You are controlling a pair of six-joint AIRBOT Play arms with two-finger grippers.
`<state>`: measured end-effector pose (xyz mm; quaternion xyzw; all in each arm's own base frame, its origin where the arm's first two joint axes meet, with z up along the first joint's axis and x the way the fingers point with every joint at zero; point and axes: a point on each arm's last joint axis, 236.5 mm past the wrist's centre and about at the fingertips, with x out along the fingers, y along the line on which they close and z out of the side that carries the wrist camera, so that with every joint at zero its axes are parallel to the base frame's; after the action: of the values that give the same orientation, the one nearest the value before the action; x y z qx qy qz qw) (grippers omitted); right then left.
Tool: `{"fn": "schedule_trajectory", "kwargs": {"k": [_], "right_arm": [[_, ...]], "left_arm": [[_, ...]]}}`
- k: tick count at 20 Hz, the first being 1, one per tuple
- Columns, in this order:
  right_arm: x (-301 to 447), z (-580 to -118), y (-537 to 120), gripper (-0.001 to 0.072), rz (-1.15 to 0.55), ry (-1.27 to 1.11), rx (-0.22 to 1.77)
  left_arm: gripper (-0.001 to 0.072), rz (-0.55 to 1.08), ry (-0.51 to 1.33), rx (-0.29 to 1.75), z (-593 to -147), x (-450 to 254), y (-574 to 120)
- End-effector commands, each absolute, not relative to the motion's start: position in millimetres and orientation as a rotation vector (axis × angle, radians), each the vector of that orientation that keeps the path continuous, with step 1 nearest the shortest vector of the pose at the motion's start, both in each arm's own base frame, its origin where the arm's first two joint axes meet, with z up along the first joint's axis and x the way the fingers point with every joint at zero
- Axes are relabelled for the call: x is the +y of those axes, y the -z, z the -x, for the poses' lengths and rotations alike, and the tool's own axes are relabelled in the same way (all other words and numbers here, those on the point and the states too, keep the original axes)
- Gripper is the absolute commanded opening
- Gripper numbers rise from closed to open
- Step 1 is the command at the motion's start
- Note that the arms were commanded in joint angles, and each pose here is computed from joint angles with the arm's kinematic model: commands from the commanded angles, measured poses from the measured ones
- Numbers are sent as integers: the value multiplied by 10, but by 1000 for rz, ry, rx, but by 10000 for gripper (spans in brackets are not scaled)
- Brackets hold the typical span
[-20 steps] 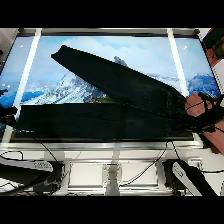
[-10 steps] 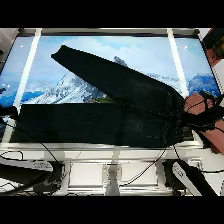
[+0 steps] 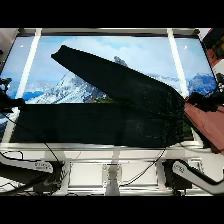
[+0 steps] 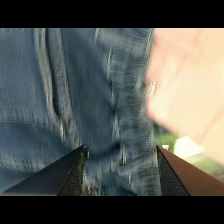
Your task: Fold the clothes and pants, and hang the long-sleeved shirts on hangers.
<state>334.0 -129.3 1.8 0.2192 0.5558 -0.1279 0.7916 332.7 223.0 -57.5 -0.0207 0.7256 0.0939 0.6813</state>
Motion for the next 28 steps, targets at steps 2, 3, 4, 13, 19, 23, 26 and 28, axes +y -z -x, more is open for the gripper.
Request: {"fn": "schedule_trajectory", "kwargs": {"k": [2, 3, 4, 13, 19, 23, 26, 28], "right_arm": [[-1504, -3816, 103, 489, -759, 129, 1126], [-1508, -3851, 174, 494, -748, 92, 1155], [-1488, -3883, 262, 539, -744, 60, 1190], [-1386, -3931, 575, 546, -715, -26, 1267], [-1376, -3719, 642, 546, -676, -35, 1360], [-1549, -3895, 664, 546, -655, 34, 1279], [-1490, -3987, 657, 546, -692, 17, 1249], [-1384, -4005, 738, 546, -683, -5, 1277]], "left_arm": [[701, 15, -244, 1478, -3854, 1990, 561], [702, 15, -255, 1429, -4008, 1916, 545], [702, 30, -252, 1376, -4171, 1806, 529], [649, 624, 39, 870, -5763, 360, 323], [623, 508, 181, 900, -5986, -333, 539], [623, 499, 192, 894, -5999, -412, 512], [623, 499, 192, 893, -6001, -413, 511], [626, 497, 197, 897, -5996, -447, 520]]}}
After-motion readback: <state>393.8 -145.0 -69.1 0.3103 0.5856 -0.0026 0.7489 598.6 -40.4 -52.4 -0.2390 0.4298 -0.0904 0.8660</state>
